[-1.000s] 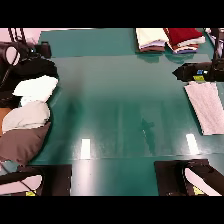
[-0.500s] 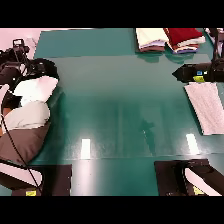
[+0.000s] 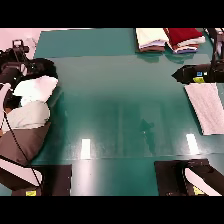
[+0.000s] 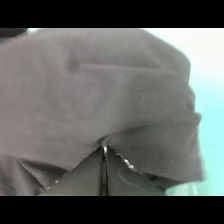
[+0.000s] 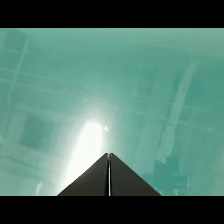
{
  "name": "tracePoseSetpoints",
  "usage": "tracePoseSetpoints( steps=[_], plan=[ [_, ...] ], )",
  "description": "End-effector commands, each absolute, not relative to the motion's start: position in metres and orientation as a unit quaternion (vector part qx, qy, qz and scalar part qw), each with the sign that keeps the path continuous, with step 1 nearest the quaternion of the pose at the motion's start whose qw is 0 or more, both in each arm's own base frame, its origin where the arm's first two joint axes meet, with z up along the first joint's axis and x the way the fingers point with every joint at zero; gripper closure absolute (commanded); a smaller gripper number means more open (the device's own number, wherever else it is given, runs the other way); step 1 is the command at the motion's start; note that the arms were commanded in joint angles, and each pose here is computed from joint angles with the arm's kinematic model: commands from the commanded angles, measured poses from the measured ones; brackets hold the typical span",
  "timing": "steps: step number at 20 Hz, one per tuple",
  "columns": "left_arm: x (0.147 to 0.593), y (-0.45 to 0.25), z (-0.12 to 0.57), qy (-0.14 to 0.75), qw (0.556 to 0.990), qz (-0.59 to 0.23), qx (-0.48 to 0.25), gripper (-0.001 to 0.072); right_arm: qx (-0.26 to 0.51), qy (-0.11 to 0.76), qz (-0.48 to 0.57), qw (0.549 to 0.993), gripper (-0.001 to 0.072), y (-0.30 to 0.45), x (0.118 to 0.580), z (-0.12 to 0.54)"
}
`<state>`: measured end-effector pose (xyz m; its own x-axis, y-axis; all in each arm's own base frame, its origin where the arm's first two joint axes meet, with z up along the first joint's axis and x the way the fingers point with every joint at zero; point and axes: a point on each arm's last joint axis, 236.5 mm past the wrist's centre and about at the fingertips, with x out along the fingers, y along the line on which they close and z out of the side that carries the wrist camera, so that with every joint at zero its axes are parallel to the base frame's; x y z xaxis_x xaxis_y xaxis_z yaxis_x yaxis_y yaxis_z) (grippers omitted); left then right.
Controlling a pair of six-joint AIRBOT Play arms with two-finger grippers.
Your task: Fold the shirts.
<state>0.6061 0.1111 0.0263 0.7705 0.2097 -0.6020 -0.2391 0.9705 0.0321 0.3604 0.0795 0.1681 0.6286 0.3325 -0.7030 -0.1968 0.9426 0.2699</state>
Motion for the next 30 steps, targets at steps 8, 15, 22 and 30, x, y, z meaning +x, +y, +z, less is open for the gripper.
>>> tracePoseSetpoints(
  steps=[8,15,22,30],
  plan=[
    [0.476,-0.030,0.464,-0.054,0.993,0.002,0.100,0.0683,0.065,0.215,0.151,0.963,0.0695,0.076,0.378,0.326],
    [0.372,-0.249,0.422,0.027,0.948,-0.291,0.127,0.0682,0.047,0.134,0.159,0.977,0.0694,0.077,0.355,0.406],
    [0.308,-0.418,0.275,0.193,0.828,-0.513,0.119,0.0203,0.042,0.146,0.164,0.975,0.0695,0.079,0.347,0.405],
    [0.386,-0.227,0.141,0.481,0.829,-0.286,-0.015,0.0210,0.041,0.150,0.164,0.974,0.0694,0.079,0.347,0.403]
  ],
)
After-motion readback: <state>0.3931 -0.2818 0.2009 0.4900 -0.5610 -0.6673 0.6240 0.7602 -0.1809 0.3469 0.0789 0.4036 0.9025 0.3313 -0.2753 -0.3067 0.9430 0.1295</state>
